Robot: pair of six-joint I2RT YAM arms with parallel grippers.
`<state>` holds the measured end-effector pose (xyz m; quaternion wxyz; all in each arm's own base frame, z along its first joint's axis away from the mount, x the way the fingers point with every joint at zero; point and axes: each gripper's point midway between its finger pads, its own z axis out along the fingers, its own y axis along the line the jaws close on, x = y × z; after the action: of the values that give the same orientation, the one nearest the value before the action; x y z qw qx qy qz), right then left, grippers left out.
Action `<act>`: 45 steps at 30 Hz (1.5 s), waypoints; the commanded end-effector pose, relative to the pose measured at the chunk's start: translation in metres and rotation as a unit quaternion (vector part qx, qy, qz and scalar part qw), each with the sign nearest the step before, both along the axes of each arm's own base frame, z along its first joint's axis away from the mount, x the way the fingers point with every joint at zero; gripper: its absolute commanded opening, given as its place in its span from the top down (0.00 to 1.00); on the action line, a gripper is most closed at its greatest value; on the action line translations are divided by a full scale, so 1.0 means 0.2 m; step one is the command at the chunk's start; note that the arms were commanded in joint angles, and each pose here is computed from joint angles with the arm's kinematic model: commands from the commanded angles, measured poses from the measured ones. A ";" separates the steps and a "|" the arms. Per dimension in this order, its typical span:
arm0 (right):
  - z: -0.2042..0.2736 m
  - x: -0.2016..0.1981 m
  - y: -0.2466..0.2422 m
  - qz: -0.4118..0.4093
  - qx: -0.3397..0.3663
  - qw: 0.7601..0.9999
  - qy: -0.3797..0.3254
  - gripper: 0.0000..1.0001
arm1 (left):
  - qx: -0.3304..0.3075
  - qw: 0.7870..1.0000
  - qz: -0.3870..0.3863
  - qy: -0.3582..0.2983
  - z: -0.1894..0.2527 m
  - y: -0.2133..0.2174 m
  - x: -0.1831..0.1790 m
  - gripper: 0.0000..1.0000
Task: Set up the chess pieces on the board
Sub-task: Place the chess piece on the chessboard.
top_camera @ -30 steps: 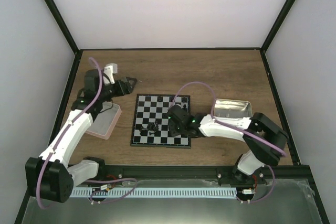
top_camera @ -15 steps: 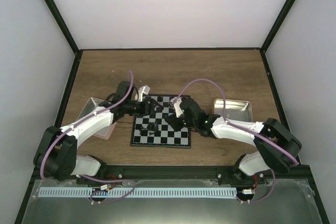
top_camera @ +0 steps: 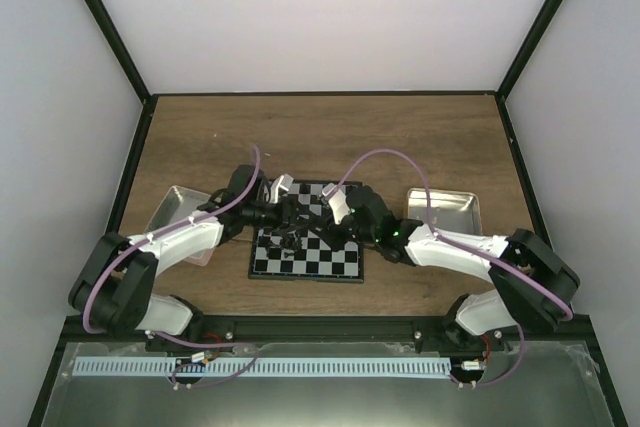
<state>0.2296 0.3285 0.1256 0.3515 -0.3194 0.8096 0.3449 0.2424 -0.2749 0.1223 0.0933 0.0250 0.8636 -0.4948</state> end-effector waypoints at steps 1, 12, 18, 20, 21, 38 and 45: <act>0.09 0.02 0.01 -0.003 0.021 1.000 -0.021 0.82 | -0.030 1.000 -0.003 0.005 0.04 -0.04 -0.01 0.60; 0.16 0.06 0.00 -0.041 0.044 0.998 -0.002 0.75 | -0.069 0.997 0.018 0.019 0.10 -0.05 -0.03 0.83; 0.25 0.01 -0.05 -0.060 0.086 0.994 0.018 0.58 | -0.085 0.996 0.022 0.005 0.18 -0.05 -0.02 0.85; 0.30 -0.02 -0.07 -0.066 0.114 0.991 0.026 0.49 | -0.091 0.995 0.026 0.006 0.21 -0.05 -0.02 0.85; 0.32 -0.03 -0.08 -0.072 0.130 0.988 0.034 0.45 | -0.097 0.995 0.031 0.008 0.22 -0.05 -0.02 0.85; 0.66 -0.05 -0.17 -0.149 0.376 0.897 0.177 0.43 | -0.263 0.952 0.131 0.088 0.62 0.00 0.00 0.84; 0.72 -0.02 -0.10 -0.132 0.417 0.875 0.206 0.54 | -0.290 0.939 0.159 0.095 0.69 0.03 0.03 0.85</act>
<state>0.2208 0.3014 0.2289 0.3177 0.0346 0.7276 0.6070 0.2455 -0.2733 0.2437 0.0836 -0.1675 0.7067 -0.6823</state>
